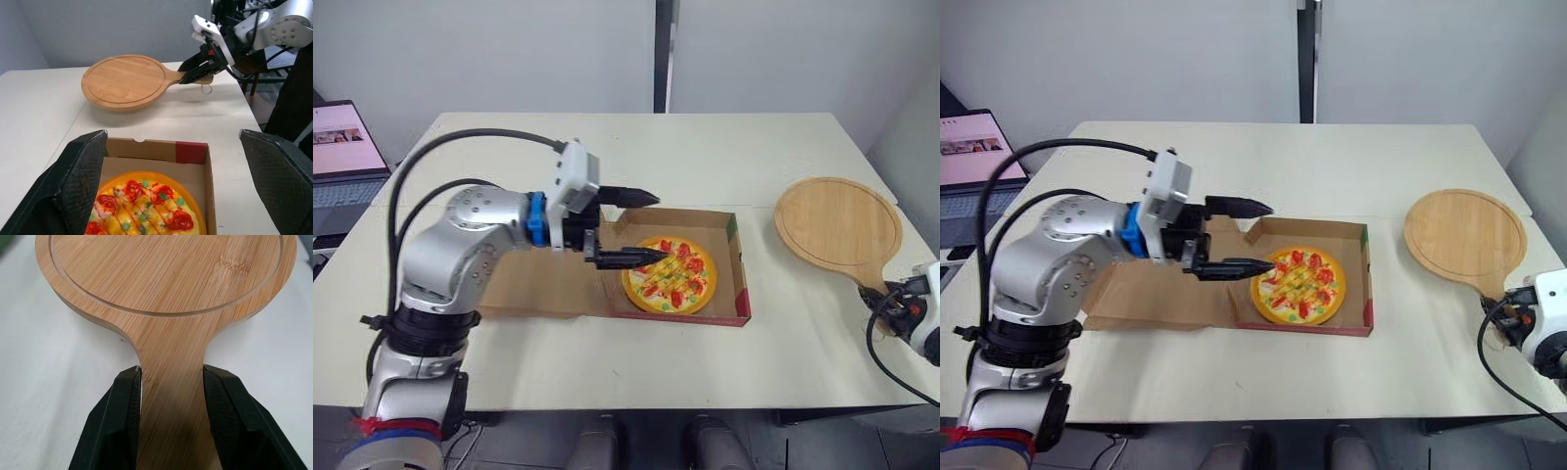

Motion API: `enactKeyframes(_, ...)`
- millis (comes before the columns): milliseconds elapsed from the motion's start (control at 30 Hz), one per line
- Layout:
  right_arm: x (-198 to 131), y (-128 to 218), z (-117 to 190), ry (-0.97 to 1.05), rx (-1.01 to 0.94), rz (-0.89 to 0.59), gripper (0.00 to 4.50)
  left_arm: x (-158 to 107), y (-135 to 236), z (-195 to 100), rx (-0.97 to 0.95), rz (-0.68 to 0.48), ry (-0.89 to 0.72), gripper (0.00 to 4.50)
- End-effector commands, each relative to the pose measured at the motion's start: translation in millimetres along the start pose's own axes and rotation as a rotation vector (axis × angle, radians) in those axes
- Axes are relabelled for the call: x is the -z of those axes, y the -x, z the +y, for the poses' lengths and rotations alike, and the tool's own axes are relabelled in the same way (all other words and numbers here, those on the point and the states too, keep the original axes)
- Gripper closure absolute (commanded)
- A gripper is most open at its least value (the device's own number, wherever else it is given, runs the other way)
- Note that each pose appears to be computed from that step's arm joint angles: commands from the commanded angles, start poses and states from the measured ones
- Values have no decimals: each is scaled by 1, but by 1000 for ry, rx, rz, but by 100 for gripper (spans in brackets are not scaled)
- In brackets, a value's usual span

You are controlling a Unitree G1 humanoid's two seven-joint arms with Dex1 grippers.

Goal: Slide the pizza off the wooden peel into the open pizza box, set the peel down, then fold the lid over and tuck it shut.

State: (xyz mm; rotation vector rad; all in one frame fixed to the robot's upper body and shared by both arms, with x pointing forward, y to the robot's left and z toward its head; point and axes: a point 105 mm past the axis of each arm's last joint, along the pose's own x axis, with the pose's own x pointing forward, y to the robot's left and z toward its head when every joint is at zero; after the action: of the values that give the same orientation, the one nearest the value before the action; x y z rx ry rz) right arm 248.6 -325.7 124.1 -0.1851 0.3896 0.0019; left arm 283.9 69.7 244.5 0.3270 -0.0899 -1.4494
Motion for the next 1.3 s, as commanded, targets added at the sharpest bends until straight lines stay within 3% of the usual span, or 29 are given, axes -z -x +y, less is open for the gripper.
enactKeyframes(33, -10, -3, -5, 0, 21, -29, 288, -10, -5, -5, 7, -13, -51, 0)
enactKeyframes(267, 9, -20, -12, -30, 47, 26, 288, -11, -15, -9, 8, -34, -41, 0)
enactKeyframes(400, 11, -11, -14, -27, 50, 31, 162, -9, -14, -8, -16, -30, -40, 0)
enactKeyframes(567, -13, 14, -14, 93, 1, -26, 2, -1, 0, -2, -95, -7, -31, 0)
enactKeyframes(800, -64, 26, 33, 322, -329, -158, 2, 7, 30, 12, -261, -9, -18, 0)
enactKeyframes(1000, -113, 29, 102, 478, -705, -255, 2, 23, 80, 15, -500, -20, 99, 0)
enactKeyframes(1167, -139, 25, 143, 561, -921, -304, 2, 38, 125, 2, -727, -62, 282, 0)
enactKeyframes(1300, -149, 20, 162, 634, -1024, -320, 2, 49, 159, -17, -879, -157, 462, 0)
